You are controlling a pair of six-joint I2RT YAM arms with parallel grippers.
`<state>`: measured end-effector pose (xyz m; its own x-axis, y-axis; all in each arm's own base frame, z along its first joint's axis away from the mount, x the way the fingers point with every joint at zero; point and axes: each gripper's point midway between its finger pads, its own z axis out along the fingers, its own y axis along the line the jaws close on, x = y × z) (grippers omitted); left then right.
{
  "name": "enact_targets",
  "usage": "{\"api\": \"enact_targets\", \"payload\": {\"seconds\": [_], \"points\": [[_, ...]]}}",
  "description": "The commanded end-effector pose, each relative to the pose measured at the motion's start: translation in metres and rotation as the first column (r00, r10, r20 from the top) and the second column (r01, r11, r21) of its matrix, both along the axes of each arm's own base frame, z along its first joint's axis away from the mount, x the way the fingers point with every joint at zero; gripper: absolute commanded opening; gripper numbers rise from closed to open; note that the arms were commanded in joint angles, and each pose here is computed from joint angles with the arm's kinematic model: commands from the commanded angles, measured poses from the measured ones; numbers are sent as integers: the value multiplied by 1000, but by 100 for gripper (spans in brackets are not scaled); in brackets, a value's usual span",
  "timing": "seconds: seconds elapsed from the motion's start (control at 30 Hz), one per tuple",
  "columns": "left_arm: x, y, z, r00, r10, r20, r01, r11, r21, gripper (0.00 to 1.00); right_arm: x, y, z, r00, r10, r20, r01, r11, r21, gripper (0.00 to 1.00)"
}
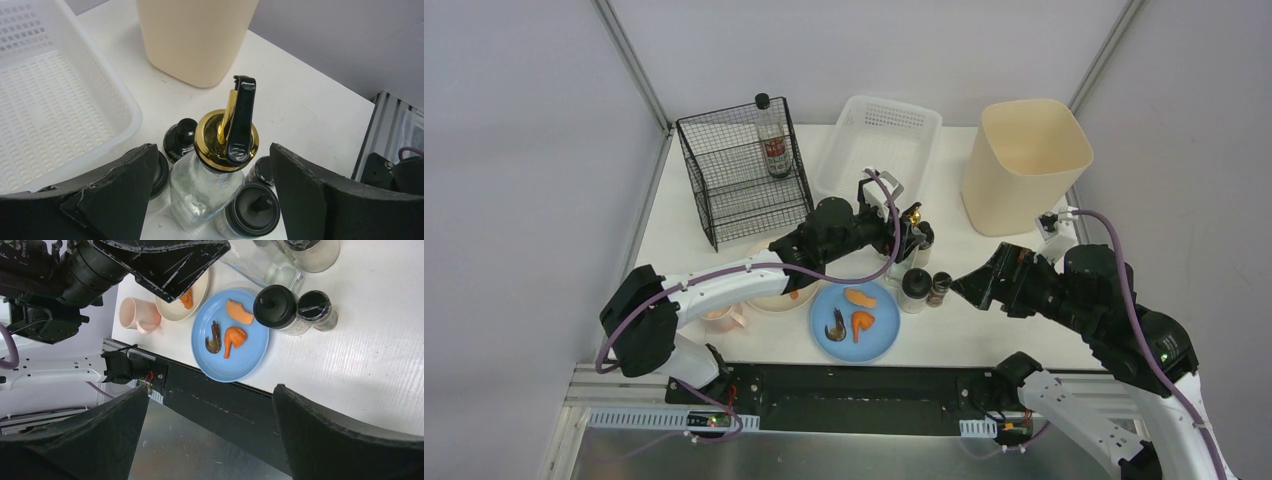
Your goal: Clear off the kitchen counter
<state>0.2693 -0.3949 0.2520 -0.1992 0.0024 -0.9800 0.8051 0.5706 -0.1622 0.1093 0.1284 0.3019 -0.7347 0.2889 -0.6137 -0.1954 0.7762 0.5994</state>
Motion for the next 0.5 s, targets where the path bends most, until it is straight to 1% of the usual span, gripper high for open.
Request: {"api": "enact_targets", "payload": {"seconds": [0.0, 0.07, 0.33, 0.47], "points": [[11, -9, 36, 995, 41, 92, -31, 994, -106, 82, -2, 4, 4, 1000, 12, 13, -12, 999, 30, 99], [15, -9, 34, 994, 65, 91, -55, 992, -113, 79, -2, 3, 3, 1000, 12, 14, -12, 1000, 28, 99], [19, -16, 30, 994, 64, 86, -54, 992, -118, 60, -5, -1, 0, 1000, 10, 17, -10, 1000, 17, 99], [20, -19, 29, 994, 62, 87, -51, 992, -117, 47, -6, -2, -1, 1000, 9, 17, -9, 1000, 20, 99]]}}
